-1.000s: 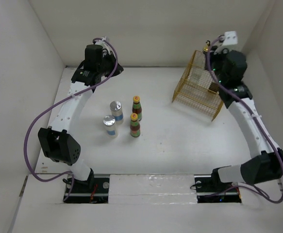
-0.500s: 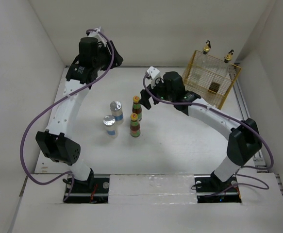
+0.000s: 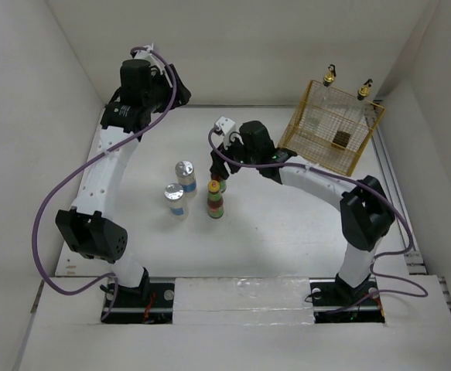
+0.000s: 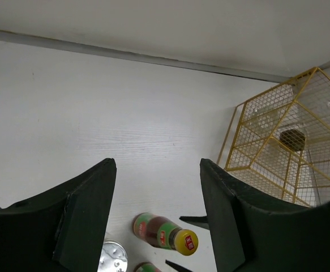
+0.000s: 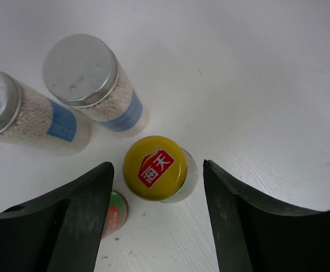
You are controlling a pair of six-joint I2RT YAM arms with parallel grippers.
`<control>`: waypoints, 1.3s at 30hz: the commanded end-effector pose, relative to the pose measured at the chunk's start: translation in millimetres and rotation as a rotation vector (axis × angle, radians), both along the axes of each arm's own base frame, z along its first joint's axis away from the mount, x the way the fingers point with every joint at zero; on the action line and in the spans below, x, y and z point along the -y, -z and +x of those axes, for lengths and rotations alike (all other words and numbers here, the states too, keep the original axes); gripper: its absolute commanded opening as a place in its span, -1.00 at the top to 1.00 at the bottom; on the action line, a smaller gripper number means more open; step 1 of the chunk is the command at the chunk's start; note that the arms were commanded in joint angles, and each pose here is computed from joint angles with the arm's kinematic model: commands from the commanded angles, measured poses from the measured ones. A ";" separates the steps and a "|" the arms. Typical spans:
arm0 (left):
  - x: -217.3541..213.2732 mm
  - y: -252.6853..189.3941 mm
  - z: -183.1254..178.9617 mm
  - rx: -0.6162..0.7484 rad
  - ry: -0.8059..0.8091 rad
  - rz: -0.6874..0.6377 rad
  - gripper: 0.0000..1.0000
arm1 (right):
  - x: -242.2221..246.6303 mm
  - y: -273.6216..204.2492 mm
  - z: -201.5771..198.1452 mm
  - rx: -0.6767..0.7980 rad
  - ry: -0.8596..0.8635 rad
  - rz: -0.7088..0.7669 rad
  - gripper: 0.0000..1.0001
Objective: Organize the condiment bottles
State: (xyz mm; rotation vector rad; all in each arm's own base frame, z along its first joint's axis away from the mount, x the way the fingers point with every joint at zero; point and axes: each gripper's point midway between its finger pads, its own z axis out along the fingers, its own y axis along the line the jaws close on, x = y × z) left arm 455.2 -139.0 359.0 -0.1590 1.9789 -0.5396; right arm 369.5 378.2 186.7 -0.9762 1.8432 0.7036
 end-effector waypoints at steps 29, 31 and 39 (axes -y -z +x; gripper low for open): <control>40.4 23.2 -21.9 -0.046 0.156 -0.078 -0.10 | 196.2 -253.1 97.1 0.417 0.502 0.325 0.70; 40.4 23.2 -22.0 -0.046 0.156 -0.078 -0.10 | 221.3 -252.3 110.7 0.412 0.557 0.305 0.70; 40.4 23.2 -22.0 -0.046 0.156 -0.078 -0.10 | 282.3 -261.3 149.4 0.448 0.687 0.276 0.72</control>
